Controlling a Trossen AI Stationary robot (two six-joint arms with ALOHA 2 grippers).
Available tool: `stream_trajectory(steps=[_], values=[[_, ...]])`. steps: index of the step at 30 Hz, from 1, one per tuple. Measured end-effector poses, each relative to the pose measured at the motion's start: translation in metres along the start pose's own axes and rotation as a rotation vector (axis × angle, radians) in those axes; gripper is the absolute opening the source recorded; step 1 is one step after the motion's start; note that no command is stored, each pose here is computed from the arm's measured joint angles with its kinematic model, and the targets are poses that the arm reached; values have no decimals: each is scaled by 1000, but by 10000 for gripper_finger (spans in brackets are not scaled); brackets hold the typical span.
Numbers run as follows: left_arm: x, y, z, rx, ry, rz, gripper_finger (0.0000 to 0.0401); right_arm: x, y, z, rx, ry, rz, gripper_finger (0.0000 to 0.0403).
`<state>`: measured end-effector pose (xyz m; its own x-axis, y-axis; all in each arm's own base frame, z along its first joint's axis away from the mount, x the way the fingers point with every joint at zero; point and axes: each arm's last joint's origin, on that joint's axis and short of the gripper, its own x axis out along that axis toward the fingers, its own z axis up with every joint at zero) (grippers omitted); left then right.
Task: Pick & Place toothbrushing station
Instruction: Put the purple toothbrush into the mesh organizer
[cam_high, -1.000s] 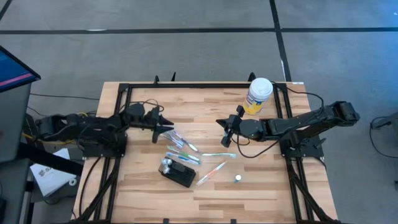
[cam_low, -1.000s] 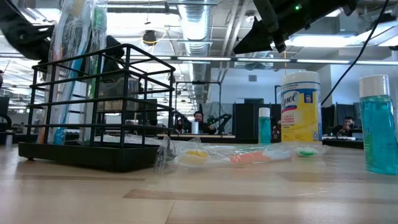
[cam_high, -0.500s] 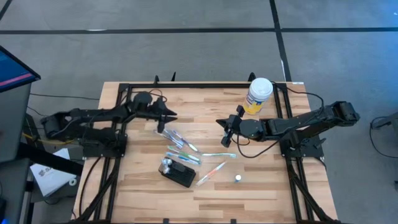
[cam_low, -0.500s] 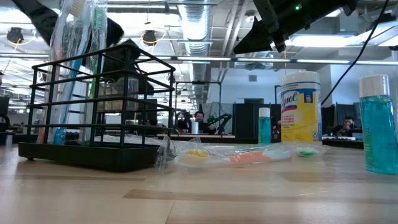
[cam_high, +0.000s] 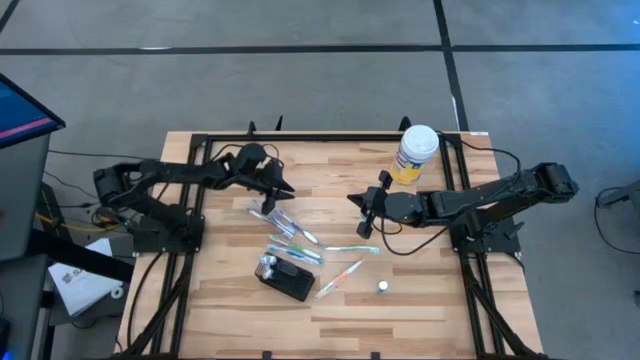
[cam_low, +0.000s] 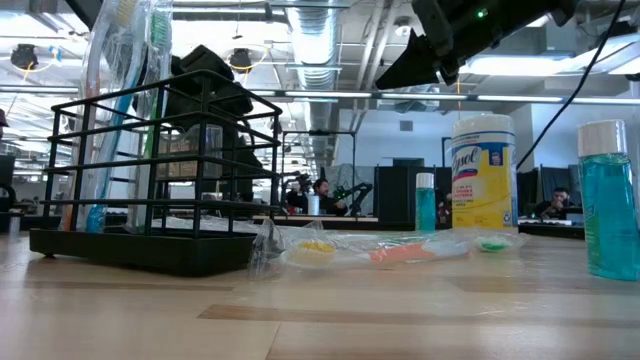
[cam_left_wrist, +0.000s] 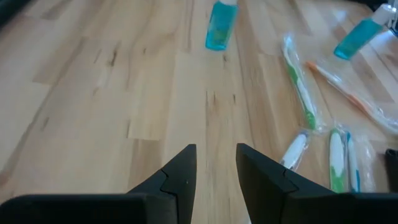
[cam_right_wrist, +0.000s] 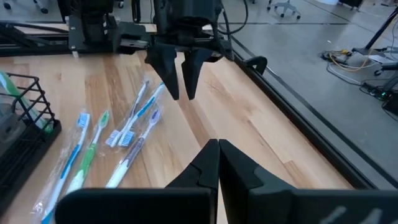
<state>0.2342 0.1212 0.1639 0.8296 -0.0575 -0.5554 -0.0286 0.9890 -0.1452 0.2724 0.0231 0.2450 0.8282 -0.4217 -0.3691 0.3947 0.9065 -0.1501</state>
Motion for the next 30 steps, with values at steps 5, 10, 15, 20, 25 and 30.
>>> stream_trajectory(steps=[5, 10, 15, 20, 25, 30], values=[[7, -3, -3, 33, 40, -24, 108, 0, 0, 0, -14, 0, 2, 0], [18, -11, -9, 85, 80, -68, 108, 0, 0, -1, -18, 8, 7, 0], [27, -17, -14, 105, 114, -99, 108, 0, 0, -1, -21, 13, 9, 0], [33, -20, -18, 108, 138, -109, 108, 0, 0, -1, -21, 13, 9, 0], [39, -20, -25, 113, 175, -123, 108, 0, 0, -2, -25, 19, 9, 0], [45, -19, -34, 99, 212, -130, 108, 0, 0, -3, -30, 27, 9, 0]])
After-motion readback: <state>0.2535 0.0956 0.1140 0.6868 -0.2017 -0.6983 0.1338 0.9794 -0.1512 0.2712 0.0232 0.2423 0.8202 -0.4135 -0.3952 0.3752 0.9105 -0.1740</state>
